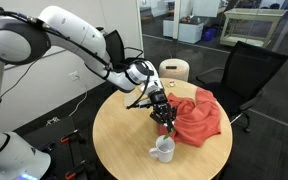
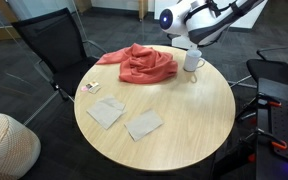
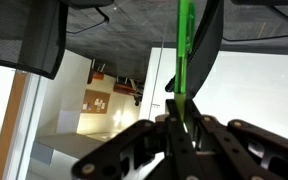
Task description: Pick the pen and put it in the cup
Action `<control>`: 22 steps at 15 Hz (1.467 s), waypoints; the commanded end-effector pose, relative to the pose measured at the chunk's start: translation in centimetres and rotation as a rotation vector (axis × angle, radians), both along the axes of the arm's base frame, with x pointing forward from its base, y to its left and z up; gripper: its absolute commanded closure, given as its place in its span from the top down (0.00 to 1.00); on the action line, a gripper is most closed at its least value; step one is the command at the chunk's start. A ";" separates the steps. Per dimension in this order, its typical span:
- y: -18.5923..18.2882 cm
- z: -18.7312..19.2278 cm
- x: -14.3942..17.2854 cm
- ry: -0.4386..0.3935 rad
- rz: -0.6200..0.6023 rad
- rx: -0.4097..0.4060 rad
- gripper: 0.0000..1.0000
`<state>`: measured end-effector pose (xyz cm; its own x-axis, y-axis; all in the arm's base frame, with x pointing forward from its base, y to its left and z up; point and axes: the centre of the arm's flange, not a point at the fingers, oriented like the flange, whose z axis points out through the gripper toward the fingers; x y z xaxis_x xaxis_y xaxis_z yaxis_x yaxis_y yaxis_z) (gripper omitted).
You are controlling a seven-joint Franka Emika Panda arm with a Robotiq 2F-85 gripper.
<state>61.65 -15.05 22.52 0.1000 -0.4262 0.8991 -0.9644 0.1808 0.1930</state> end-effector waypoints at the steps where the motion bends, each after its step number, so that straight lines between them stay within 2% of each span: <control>1: -0.6 -0.9 1.4 0.032 0.019 0.025 0.03; 8: -0.9 -3.6 1.7 0.078 0.033 0.051 0.03; 14: -0.3 -6.2 0.9 0.083 0.048 0.090 0.03; 15: -0.3 -6.6 0.5 0.084 0.046 0.099 0.37; 17: -0.3 -7.0 0.1 0.085 0.044 0.112 0.45; 22: -0.5 -6.2 -0.8 0.067 0.034 0.128 0.83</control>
<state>61.75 -15.45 14.97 0.1905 -0.5001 0.8448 -0.9478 0.1306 0.2910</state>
